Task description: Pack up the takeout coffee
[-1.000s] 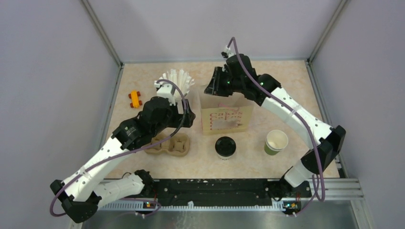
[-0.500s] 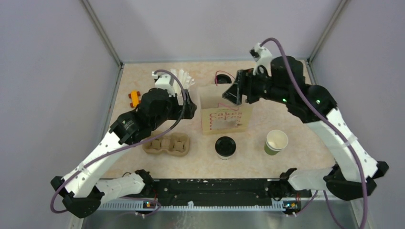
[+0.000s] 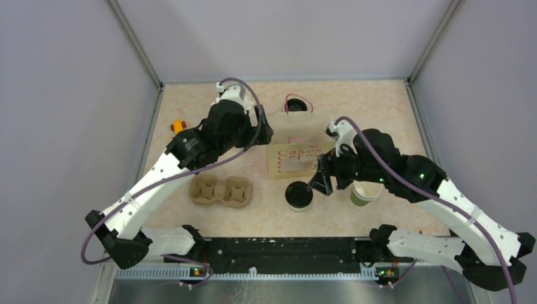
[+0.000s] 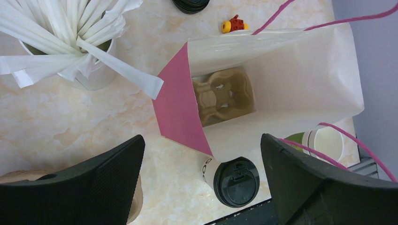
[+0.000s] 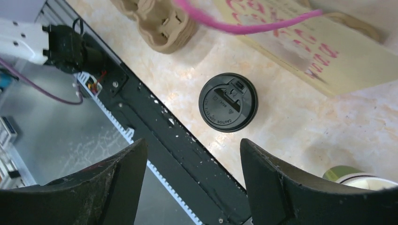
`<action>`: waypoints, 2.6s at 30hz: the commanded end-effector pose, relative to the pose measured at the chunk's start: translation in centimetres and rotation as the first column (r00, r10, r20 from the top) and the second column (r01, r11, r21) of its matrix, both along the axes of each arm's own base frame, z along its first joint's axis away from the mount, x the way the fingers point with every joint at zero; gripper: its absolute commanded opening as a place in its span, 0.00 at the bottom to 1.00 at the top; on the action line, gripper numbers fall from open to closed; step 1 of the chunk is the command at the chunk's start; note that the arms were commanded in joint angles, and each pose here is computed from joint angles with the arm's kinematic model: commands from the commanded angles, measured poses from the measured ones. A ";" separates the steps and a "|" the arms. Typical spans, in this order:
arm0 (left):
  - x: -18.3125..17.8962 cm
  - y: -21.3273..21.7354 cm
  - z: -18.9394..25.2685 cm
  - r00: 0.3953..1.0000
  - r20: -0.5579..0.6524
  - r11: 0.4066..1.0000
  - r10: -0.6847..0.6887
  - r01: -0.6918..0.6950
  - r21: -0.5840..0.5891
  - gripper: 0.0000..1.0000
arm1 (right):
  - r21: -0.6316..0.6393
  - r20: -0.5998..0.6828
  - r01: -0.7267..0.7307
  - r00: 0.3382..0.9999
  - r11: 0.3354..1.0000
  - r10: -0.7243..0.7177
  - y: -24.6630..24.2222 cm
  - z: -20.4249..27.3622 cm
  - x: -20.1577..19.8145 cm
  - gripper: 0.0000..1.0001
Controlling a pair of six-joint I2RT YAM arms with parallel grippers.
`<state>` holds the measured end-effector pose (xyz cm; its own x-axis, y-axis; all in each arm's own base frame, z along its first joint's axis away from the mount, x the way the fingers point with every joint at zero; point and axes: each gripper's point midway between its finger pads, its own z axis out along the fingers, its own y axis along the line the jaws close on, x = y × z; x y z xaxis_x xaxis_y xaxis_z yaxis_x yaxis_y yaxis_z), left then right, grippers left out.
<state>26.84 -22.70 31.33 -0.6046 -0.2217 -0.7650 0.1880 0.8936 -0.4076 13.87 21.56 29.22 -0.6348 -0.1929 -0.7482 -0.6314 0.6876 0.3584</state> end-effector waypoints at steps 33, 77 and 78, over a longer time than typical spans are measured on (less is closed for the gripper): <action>1.5 1.6 -0.4 0.999 -0.041 0.998 -0.017 0.015 -0.053 0.97 | -0.430 0.022 -0.075 0.995 0.900 0.093 5.8 -13.5 2.4 0.83; 1.5 1.4 -0.4 0.999 -0.044 0.998 -0.023 0.020 -0.065 0.97 | -0.433 -0.018 -0.071 0.997 0.899 0.070 5.4 -15.3 2.9 0.83; 1.5 1.3 -0.3 0.999 -0.044 0.998 -0.024 0.021 -0.066 0.97 | -0.430 -0.018 -0.073 0.997 0.900 0.072 5.5 -15.2 2.9 0.83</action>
<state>28.12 -21.32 29.33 -0.6806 -0.2281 -0.6962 0.1649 0.8782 -0.4489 16.08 26.33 13.10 -0.6079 -0.5675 -0.5553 -0.6954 0.7181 0.0275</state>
